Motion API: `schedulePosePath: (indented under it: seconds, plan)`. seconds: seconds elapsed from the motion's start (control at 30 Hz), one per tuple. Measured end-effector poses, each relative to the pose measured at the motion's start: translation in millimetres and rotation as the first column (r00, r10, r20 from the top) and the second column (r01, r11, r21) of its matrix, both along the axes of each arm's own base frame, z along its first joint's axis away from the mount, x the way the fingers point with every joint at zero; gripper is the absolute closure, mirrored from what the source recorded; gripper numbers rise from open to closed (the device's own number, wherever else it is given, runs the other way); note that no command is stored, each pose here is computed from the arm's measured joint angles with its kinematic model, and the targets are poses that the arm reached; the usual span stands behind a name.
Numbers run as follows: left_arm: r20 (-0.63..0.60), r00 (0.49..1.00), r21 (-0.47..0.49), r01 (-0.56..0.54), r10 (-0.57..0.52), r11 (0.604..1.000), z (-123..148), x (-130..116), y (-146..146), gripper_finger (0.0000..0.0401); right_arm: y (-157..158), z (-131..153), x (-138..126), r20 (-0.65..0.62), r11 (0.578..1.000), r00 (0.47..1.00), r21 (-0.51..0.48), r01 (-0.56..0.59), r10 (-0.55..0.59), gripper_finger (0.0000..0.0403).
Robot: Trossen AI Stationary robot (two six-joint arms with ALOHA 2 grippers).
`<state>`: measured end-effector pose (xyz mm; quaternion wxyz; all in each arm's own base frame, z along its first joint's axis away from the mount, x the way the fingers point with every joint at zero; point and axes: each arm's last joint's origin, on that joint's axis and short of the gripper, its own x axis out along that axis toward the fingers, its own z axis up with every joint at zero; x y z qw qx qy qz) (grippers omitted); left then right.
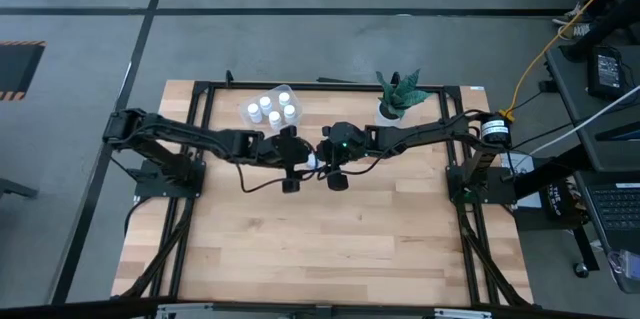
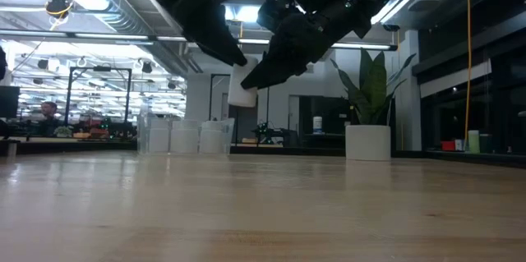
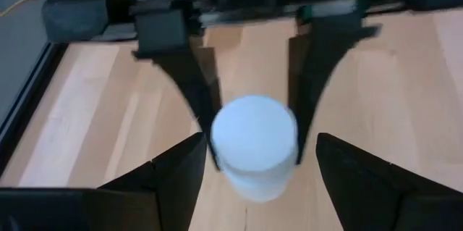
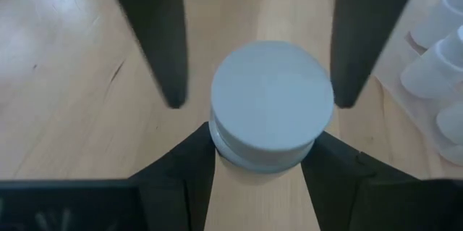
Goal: Pick and place pill bottles into a basket
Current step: Put the white pill bottle into the transparent container
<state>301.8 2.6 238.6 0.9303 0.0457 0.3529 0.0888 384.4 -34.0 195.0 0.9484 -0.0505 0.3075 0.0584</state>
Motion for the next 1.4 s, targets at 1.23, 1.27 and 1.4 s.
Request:
schedulePosePath:
  seconds: [1.23,1.27,1.4]
  plan:
    - [0.009,1.000,0.021,0.025,-0.025,0.999,-5.8,7.4,7.2,0.0193,2.3,-0.1,0.3,0.000,1.000,1.000,-0.002,-0.005,0.005,0.0230]
    - [0.009,1.000,0.021,0.025,-0.025,0.999,-5.7,7.4,7.3,0.0199,2.2,-0.1,0.3,0.000,1.000,1.000,-0.002,-0.005,0.005,0.0230]
    - [0.011,1.000,0.019,0.027,-0.027,0.999,-5.3,7.4,7.2,0.0217,2.3,-0.2,0.2,-0.001,1.000,1.000,-0.004,-0.006,0.006,0.0230]
